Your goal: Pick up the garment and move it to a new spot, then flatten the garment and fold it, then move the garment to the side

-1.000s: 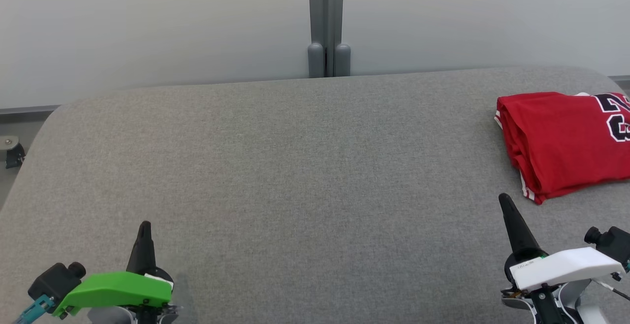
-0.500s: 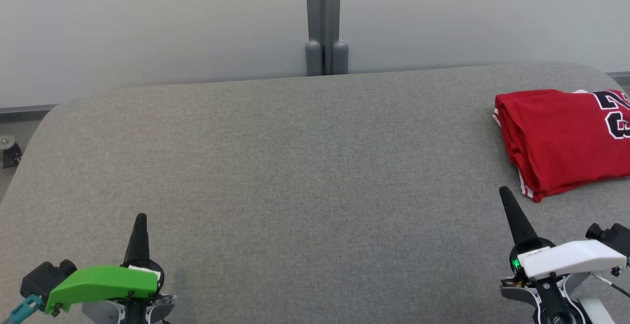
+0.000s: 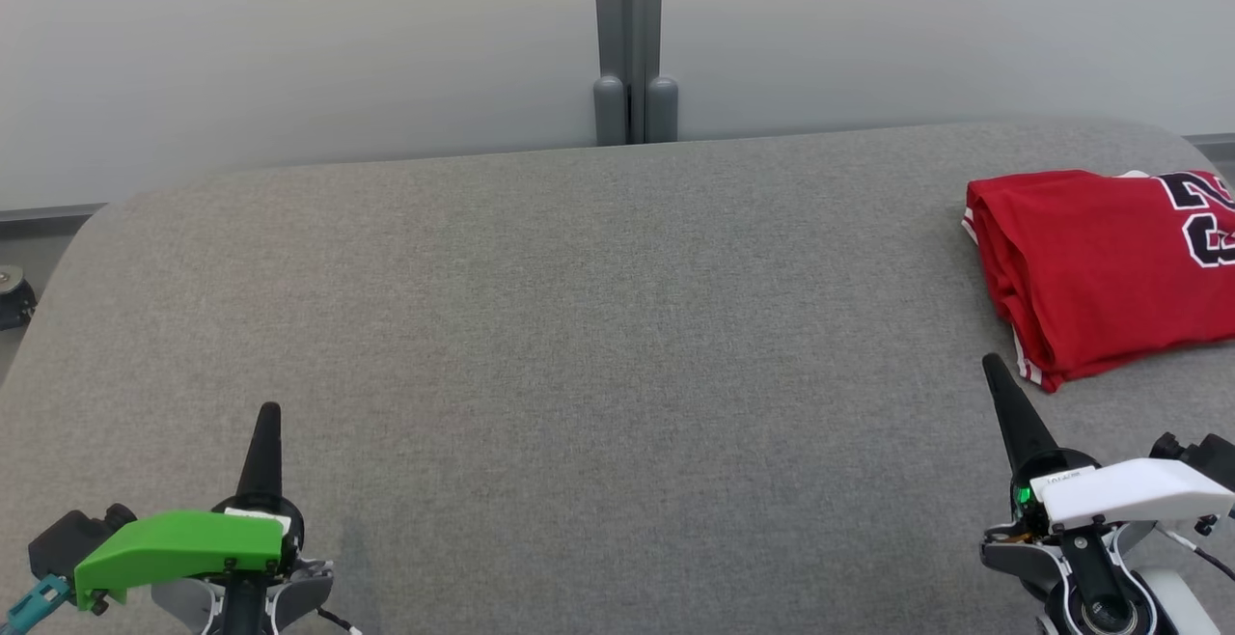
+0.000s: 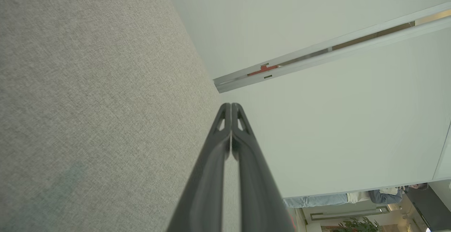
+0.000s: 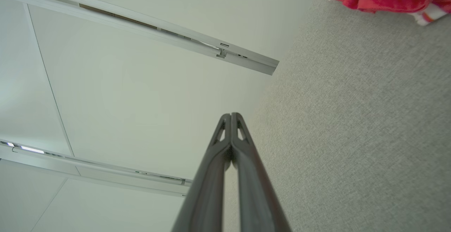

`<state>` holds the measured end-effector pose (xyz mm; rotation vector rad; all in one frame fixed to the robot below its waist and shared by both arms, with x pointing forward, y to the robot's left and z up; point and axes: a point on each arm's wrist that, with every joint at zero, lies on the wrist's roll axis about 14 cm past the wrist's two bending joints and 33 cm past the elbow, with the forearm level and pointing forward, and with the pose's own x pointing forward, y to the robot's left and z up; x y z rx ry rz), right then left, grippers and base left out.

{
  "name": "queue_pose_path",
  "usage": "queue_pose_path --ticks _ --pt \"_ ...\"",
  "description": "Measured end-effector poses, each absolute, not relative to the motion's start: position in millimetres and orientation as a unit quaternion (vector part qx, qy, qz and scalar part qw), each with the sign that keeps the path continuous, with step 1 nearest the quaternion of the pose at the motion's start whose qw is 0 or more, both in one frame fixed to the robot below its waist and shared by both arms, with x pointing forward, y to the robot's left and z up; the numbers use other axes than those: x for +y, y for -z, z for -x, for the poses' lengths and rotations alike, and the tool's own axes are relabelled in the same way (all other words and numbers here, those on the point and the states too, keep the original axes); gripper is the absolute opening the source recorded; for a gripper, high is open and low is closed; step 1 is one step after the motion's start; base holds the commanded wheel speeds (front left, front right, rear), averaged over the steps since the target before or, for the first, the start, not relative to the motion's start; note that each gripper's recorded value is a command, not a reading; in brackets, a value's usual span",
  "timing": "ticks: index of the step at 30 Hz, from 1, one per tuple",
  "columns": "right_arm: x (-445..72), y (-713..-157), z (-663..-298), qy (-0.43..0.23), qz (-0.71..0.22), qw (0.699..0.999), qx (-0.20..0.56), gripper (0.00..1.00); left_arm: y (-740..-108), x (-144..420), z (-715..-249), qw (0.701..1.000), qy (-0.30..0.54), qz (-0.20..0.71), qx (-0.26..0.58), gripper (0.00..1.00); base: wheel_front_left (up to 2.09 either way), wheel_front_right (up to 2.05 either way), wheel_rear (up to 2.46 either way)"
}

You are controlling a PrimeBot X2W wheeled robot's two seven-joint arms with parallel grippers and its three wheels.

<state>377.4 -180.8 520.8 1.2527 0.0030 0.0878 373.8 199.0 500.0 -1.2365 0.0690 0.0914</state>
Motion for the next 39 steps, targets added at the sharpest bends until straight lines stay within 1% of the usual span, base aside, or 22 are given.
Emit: queue_pose_path --ticks 39 --pt "-198.4 -518.9 -389.0 -0.005 -0.698 0.716 0.001 0.0 -520.0 199.8 -386.8 0.718 -0.009 0.696 0.008 0.0 0.0 0.0 0.0"
